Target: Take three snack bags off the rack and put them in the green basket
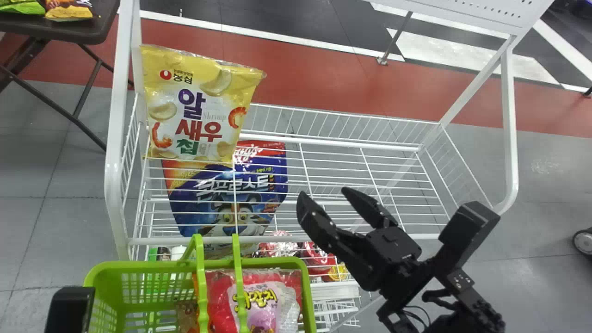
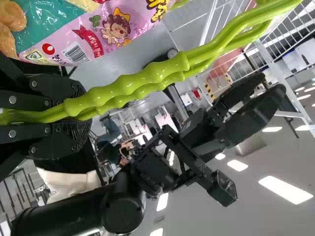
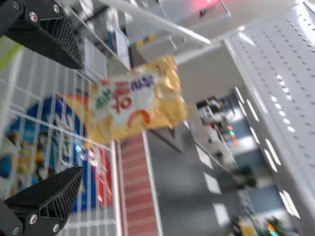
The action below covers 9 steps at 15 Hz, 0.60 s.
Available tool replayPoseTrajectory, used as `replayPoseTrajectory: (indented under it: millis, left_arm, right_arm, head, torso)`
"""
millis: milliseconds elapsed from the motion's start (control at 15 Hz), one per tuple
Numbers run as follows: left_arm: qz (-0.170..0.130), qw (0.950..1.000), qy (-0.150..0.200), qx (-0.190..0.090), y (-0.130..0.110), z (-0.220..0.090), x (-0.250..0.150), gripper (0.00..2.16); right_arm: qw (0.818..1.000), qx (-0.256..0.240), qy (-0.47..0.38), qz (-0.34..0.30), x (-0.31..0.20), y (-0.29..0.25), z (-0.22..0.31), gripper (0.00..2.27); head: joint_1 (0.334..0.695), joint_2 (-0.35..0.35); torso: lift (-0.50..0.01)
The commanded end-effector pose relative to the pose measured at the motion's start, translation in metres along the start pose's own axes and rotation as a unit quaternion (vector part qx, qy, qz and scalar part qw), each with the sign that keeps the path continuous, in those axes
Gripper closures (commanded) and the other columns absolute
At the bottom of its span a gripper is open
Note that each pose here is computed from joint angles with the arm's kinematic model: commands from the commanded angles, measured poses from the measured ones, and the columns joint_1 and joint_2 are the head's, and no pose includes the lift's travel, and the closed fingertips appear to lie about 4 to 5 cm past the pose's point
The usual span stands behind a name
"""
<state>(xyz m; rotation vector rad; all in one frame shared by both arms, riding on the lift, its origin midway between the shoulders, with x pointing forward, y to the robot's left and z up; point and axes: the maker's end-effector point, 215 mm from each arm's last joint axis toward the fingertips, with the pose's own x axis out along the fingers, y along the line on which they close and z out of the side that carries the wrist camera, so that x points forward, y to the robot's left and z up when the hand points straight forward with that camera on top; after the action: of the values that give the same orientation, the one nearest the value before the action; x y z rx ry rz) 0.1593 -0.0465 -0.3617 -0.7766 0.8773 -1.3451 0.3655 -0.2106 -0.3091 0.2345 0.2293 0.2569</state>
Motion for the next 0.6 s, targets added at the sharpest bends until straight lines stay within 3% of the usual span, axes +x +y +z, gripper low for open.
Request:
replayPoseTrajectory:
  millis: [0,200,333,533]
  left_arm:
    - [0.000,1.0000,-0.001,0.001,0.000,0.000,0.000,1.67]
    - [0.002,1.0000,-0.005,0.000,0.002,-0.001,0.000,1.67]
    - [0.002,1.0000,-0.009,0.000,0.003,-0.001,-0.003,1.67]
    - [0.000,0.9999,-0.012,0.001,0.003,0.000,-0.003,1.67]
  right_arm:
    - [0.999,-0.031,-0.010,-0.035,0.006,0.010,-0.002,0.08]
    - [0.996,-0.034,-0.053,-0.063,0.006,0.005,0.003,0.08]
    - [0.993,-0.043,-0.096,-0.049,0.000,0.008,0.012,0.08]
    - [0.994,-0.039,-0.089,-0.052,-0.001,0.005,0.005,0.08]
  head:
    - [0.695,-0.350]
    - [0.695,-0.350]
    - [0.695,-0.350]
    - [0.695,-0.350]
  torso:
    - [-0.023]
    - [-0.023]
    - [-0.023]
    - [-0.023]
